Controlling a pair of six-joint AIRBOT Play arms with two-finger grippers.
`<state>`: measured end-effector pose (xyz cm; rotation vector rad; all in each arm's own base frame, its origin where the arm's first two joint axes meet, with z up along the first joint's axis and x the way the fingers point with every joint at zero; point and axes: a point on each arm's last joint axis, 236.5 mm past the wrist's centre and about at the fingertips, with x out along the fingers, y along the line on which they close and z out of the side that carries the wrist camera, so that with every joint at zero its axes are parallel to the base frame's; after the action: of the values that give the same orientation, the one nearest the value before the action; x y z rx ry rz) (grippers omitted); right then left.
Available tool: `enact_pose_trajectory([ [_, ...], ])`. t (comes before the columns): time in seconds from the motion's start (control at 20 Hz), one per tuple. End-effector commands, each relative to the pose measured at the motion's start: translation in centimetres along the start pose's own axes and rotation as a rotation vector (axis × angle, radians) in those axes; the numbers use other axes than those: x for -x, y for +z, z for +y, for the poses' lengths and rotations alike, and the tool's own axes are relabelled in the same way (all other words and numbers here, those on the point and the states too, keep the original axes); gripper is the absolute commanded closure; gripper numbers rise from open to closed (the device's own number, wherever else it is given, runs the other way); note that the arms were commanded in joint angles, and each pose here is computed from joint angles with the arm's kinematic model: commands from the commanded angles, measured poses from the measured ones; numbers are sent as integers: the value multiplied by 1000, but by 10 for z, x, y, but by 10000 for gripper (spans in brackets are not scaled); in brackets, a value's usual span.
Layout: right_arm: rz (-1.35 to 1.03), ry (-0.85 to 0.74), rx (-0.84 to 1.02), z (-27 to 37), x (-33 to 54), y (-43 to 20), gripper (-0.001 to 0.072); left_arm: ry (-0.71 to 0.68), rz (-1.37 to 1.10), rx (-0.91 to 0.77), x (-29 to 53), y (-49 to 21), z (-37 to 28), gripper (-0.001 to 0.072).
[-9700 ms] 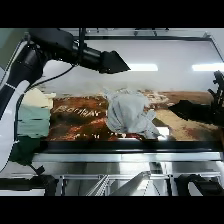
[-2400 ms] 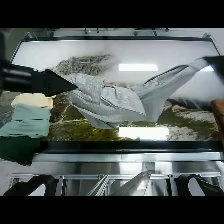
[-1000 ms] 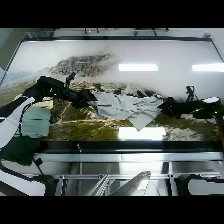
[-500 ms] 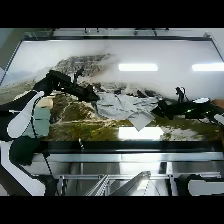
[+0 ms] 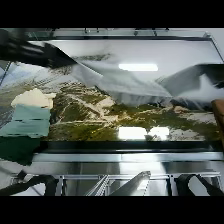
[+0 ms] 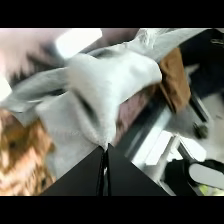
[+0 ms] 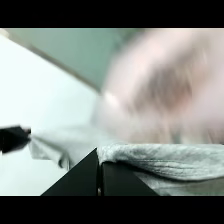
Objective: Fold the shirts.
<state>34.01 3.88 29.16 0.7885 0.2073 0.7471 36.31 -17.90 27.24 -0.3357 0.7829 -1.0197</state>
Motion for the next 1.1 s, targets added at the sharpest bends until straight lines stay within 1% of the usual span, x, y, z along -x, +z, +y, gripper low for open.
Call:
enact_pose_trajectory([
  [0.0, -297, 165, 474, 171, 51, 33, 698, 213, -336, -348, 107, 29, -117, 694],
  [0.05, -317, 148, 533, 188, 52, 28, 698, 326, -429, -408, 135, 31, -134, 693],
  [0.15, -319, 130, 590, 206, 48, 14, 698, 483, -513, -490, 166, 20, -150, 692],
  [0.25, -296, 48, 605, 193, 43, 10, 698, 592, -542, -429, 178, 7, -128, 692],
  [0.35, -258, -51, 603, 165, 40, 11, 698, 608, -535, -310, 179, -5, -82, 692],
  [0.45, -236, -176, 543, 117, 40, 22, 698, 554, -504, -187, 171, -11, -29, 692],
  [0.6, -154, -224, 321, 27, 21, 15, 698, 392, -365, -74, 117, -14, 56, 692],
  [0.7, -34, -293, 146, -55, -11, -21, 698, 253, -201, 21, 52, -24, 107, 692],
  [0.75, 27, -358, 74, -102, -28, -45, 698, 194, -121, 72, 14, -31, 133, 692],
  [0.9, 138, -576, -12, -230, -64, -107, 698, 64, 58, 231, -81, -62, 202, 695],
  [0.95, 186, -613, -38, -264, -72, -124, 697, 20, 118, 305, -106, -76, 220, 695],
  [1.0, 234, -605, -86, -286, -81, -140, 664, -29, 182, 375, -124, -91, 232, 690],
  [1.05, 282, -561, -137, -297, -89, -153, 465, -76, 236, 421, -132, -102, 238, 486],
])
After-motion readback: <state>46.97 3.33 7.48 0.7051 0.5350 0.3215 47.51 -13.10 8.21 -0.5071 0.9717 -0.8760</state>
